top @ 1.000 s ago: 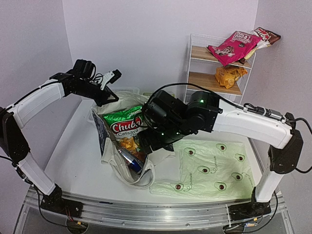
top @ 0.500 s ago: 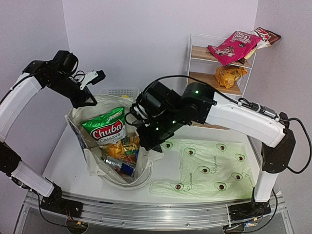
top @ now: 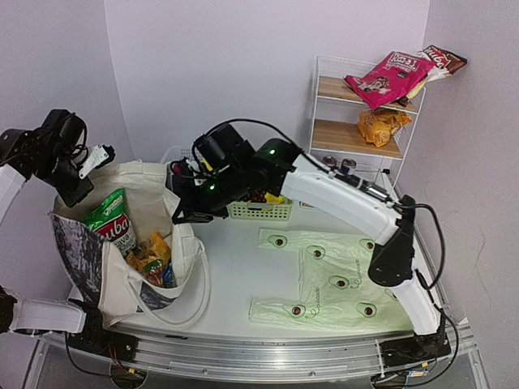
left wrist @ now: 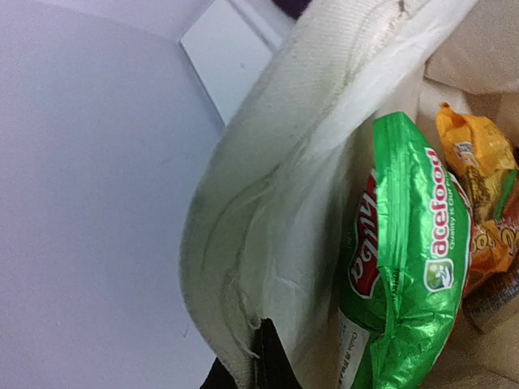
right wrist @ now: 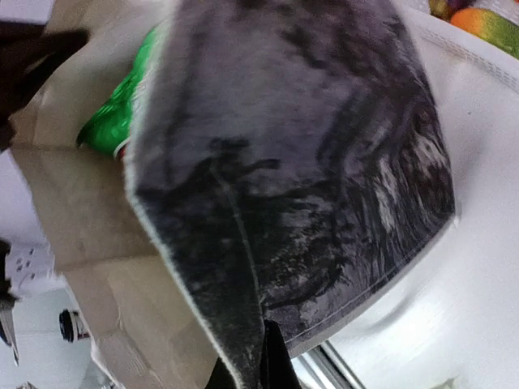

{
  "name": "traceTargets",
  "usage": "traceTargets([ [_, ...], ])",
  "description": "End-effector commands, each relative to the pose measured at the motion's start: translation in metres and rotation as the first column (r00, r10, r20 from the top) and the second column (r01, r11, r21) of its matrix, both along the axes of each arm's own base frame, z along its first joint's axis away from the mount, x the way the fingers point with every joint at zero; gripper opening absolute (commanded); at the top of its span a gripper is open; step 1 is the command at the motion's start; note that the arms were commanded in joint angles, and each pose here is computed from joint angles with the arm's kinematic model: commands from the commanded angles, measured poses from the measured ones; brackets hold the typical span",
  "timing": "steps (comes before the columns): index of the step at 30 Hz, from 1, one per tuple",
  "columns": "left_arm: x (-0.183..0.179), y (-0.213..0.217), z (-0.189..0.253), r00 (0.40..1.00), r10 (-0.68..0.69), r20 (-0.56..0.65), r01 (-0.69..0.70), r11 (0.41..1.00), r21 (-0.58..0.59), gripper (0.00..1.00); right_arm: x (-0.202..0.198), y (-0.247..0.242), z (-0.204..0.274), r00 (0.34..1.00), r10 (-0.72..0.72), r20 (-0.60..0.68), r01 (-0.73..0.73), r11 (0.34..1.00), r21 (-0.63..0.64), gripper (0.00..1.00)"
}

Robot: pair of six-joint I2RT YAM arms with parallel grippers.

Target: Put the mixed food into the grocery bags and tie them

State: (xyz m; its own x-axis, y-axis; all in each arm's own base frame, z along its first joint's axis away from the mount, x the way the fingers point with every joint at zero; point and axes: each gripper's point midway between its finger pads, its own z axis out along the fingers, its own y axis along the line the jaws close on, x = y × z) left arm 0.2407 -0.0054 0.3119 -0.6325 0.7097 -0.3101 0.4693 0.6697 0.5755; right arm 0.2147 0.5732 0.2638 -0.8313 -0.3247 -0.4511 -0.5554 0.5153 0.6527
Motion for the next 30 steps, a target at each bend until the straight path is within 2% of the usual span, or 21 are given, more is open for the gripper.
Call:
traceTargets([
  [1,-0.014,0.041,-0.023,0.990,0.104,-0.091,-0.084,0.976,0.201,0.00,0.029,0.036,0.044,0.995,-0.094,-0.022,0.097,0.964,0.246,0.00],
  [2,-0.014,0.039,-0.029,0.989,0.103,-0.110,-0.080,0.978,0.194,0.02,0.034,0.039,0.040,0.993,-0.115,-0.028,0.118,0.960,0.255,0.00],
  [3,-0.011,0.035,-0.032,0.989,0.091,-0.119,-0.069,0.981,0.181,0.15,0.037,0.041,0.040,0.990,-0.134,-0.032,0.138,0.956,0.260,0.00],
  [4,-0.005,0.031,-0.030,0.991,0.076,-0.108,-0.057,0.985,0.163,0.35,0.041,0.043,0.039,0.987,-0.154,-0.036,0.158,0.950,0.268,0.00],
  [5,0.005,0.024,-0.018,0.997,0.046,-0.061,-0.038,0.991,0.132,0.55,0.045,0.045,0.038,0.984,-0.175,-0.037,0.178,0.945,0.275,0.00],
  [6,0.016,0.014,-0.001,1.000,-0.002,0.006,0.001,0.996,0.090,0.68,0.049,0.046,0.039,0.980,-0.195,-0.039,0.198,0.938,0.284,0.00],
  [7,0.025,0.002,0.016,0.996,-0.059,0.067,0.056,0.997,0.046,0.77,0.052,0.047,0.041,0.977,-0.210,-0.042,0.213,0.931,0.298,0.00],
  [8,0.036,-0.010,0.053,0.975,-0.100,0.198,0.103,0.995,-0.005,0.81,0.055,0.049,0.043,0.973,-0.228,-0.046,0.231,0.921,0.314,0.00],
  [9,0.039,-0.027,0.088,0.938,-0.162,0.307,0.191,0.979,-0.065,0.82,0.058,0.051,0.044,0.969,-0.242,-0.048,0.244,0.914,0.323,0.00],
  [11,0.031,-0.065,0.131,0.866,-0.286,0.409,0.385,0.905,-0.182,0.80,0.065,0.054,0.042,0.959,-0.278,-0.060,0.281,0.898,0.337,0.00],
  [13,0.000,-0.105,0.164,0.776,-0.433,0.459,0.591,0.754,-0.287,0.78,0.073,0.058,0.037,0.947,-0.312,-0.077,0.319,0.881,0.350,0.00],
  [15,-0.024,-0.135,0.152,0.736,-0.539,0.410,0.677,0.605,-0.420,0.77,0.080,0.061,0.037,0.933,-0.345,-0.105,0.359,0.856,0.372,0.00],
  [17,-0.044,-0.154,0.112,0.724,-0.625,0.293,0.657,0.495,-0.569,0.77,0.087,0.062,0.035,0.919,-0.377,-0.115,0.391,0.837,0.383,0.00],
  [19,-0.054,-0.159,0.066,0.717,-0.672,0.187,0.607,0.468,-0.643,0.79,0.094,0.062,0.034,0.903,-0.415,-0.114,0.424,0.817,0.390,0.00],
  [21,-0.064,-0.158,0.045,0.688,-0.708,0.160,0.621,0.460,-0.634,0.83,0.099,0.060,0.033,0.891,-0.442,-0.104,0.445,0.806,0.391,0.00],
  [24,-0.080,-0.161,0.021,0.645,-0.756,0.107,0.636,0.455,-0.623,0.90,0.107,0.056,0.030,0.872,-0.481,-0.089,0.476,0.791,0.385,0.00],
  [28,-0.112,-0.178,-0.003,0.554,-0.832,0.044,0.643,0.393,-0.657,0.98,0.114,0.054,0.024,0.854,-0.518,-0.055,0.498,0.780,0.378,0.00],
  [30,-0.115,-0.182,-0.017,0.546,-0.838,-0.011,0.610,0.407,-0.680,0.99,0.116,0.052,0.020,0.847,-0.530,-0.039,0.505,0.780,0.370,0.00],
])
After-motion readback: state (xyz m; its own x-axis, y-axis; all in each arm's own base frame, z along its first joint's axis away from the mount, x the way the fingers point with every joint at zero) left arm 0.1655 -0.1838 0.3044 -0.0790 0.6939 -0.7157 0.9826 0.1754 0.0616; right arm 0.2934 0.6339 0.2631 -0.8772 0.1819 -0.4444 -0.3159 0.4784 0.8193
